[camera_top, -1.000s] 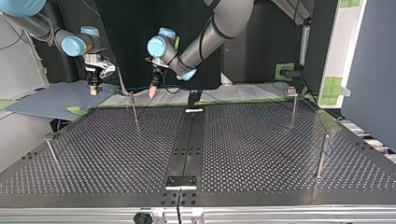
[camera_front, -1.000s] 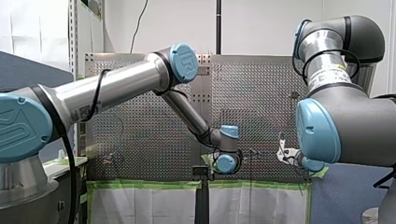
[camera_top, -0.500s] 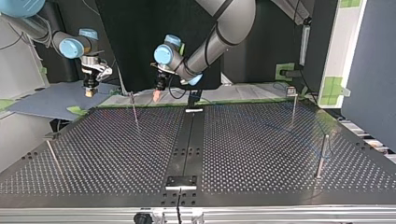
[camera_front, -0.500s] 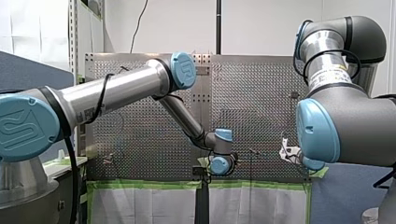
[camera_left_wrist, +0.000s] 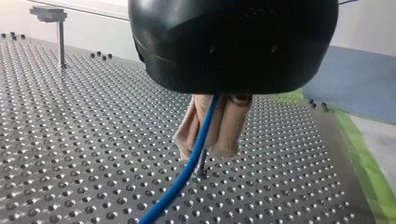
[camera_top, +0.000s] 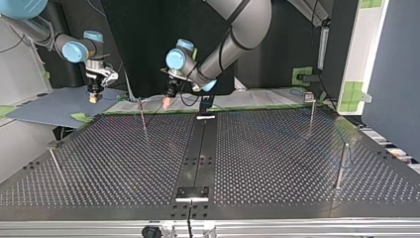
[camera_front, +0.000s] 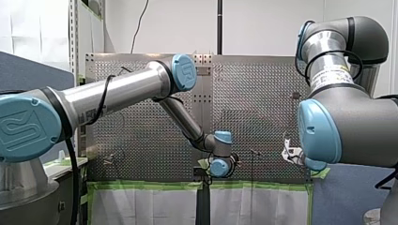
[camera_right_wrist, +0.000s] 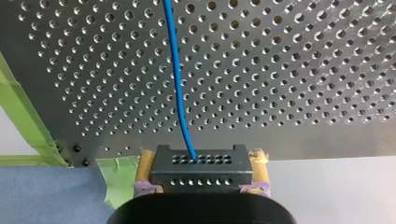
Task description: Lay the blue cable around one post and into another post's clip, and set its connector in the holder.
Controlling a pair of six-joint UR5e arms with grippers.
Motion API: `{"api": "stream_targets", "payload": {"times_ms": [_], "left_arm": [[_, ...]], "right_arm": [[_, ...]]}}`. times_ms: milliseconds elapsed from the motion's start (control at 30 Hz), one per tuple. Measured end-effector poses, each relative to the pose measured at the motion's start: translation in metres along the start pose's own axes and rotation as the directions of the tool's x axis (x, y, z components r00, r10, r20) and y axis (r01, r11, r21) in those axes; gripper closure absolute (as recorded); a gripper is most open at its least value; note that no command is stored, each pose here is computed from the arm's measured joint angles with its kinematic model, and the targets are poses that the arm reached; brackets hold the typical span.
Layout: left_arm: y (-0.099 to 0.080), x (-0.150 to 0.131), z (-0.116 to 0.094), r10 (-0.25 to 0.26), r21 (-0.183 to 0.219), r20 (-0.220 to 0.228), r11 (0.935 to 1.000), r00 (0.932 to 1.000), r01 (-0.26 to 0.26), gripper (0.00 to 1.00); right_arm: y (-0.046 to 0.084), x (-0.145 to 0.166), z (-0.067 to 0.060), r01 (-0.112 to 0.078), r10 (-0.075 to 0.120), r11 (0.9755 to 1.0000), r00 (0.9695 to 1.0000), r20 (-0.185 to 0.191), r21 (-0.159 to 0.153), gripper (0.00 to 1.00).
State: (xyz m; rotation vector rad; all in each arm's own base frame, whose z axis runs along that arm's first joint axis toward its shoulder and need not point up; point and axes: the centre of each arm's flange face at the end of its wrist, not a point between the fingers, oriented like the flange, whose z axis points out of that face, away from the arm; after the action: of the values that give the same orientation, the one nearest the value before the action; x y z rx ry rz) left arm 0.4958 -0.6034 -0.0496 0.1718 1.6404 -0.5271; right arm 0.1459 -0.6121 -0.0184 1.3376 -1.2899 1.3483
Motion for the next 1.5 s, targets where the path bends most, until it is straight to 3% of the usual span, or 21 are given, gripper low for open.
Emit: {"api": "stream_targets", "payload": {"times_ms": [200,567,933,1133,1500], "left_arm": [[0.006,-0.007,0.009,-0.009,-0.005,0.018,1.0000,0.9998,0.009,1.00],[0.012,-0.022,0.024,-0.013,-0.014,0.031,0.9998,0.9995,0.013,1.00],[0.023,-0.030,0.034,-0.010,-0.024,0.029,0.9996,0.9995,0.011,1.00],[0.028,-0.033,0.038,-0.003,-0.021,0.021,0.9998,0.9998,0.004,1.00],[0.031,-0.036,0.040,0.027,-0.027,0.022,0.9993,0.9994,-0.026,1.00]], "right_arm": [[0.002,-0.007,0.002,0.000,0.000,1.0000,1.0000,0.004,0.000,1.00],[0.005,-0.023,0.011,0.009,-0.009,1.0000,0.9986,0.052,0.000,1.00],[0.007,-0.012,0.025,0.007,-0.007,1.0000,0.9996,0.026,0.002,1.00],[0.008,-0.005,0.034,-0.005,0.005,1.0000,1.0000,0.001,0.005,1.00],[0.009,0.016,0.059,-0.012,0.013,0.9998,0.9992,-0.038,0.016,1.00]]}}
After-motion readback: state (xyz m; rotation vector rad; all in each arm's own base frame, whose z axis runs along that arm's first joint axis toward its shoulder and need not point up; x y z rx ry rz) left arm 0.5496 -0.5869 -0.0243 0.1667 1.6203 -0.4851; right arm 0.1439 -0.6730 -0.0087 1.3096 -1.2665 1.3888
